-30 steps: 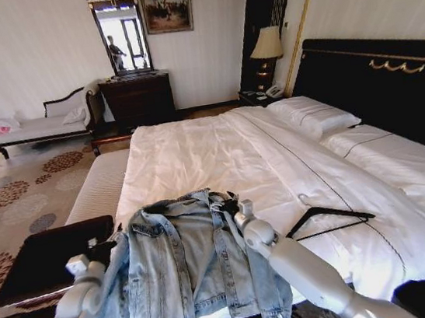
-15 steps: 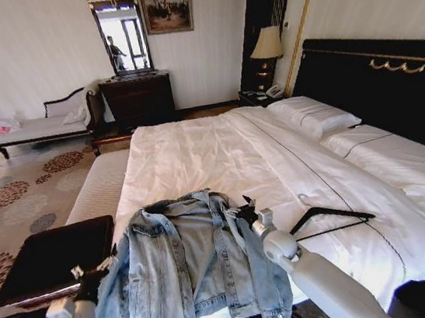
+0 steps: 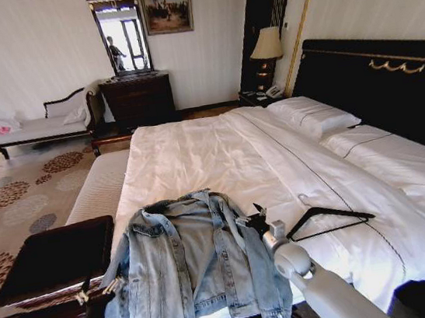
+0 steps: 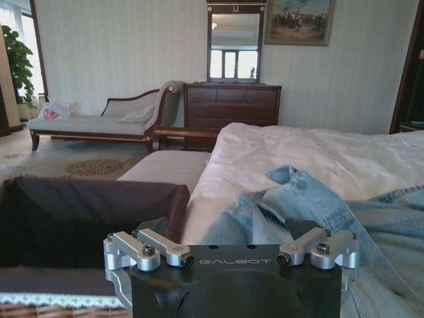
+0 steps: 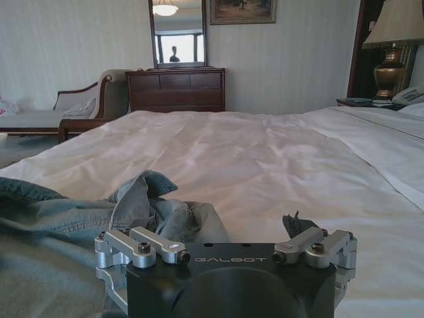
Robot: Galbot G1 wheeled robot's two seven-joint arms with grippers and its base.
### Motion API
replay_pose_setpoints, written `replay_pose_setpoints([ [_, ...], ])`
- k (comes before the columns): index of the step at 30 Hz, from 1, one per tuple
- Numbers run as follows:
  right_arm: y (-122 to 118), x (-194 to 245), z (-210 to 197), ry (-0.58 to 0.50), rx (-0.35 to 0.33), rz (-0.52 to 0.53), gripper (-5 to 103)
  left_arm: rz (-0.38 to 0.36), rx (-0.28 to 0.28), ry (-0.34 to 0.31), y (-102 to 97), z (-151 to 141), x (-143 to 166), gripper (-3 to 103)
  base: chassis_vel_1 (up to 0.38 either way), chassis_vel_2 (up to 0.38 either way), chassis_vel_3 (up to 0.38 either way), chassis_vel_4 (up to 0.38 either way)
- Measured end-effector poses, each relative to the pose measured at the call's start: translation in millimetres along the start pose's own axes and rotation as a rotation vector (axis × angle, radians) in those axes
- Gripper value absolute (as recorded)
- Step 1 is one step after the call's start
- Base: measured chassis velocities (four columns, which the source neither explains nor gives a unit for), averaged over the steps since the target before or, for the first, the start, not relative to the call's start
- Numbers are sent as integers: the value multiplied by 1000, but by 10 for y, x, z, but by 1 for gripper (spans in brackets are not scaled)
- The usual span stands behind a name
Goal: Pick up the clothes from the bed and hang them on the clothes hanger.
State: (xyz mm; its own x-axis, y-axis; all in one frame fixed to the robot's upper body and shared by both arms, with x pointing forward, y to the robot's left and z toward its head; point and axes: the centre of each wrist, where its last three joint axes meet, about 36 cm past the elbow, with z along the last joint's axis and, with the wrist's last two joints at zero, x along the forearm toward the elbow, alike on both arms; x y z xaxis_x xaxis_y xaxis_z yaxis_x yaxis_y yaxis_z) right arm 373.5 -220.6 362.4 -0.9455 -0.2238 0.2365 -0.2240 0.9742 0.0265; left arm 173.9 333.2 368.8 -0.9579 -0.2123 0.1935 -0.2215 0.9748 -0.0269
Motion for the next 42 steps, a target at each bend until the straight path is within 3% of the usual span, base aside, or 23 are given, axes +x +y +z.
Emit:
replay_pose_setpoints([
  [15,-2,192,107,23,15,14,100,-15,18,8,-177,132,138,100,0,0,0,0],
  [26,18,232,148,29,19,18,100,-25,5,20,-150,229,183,100,-37,-43,46,45],
  [42,-67,222,117,27,33,25,100,-33,3,19,-79,256,113,100,-214,-215,216,209],
])
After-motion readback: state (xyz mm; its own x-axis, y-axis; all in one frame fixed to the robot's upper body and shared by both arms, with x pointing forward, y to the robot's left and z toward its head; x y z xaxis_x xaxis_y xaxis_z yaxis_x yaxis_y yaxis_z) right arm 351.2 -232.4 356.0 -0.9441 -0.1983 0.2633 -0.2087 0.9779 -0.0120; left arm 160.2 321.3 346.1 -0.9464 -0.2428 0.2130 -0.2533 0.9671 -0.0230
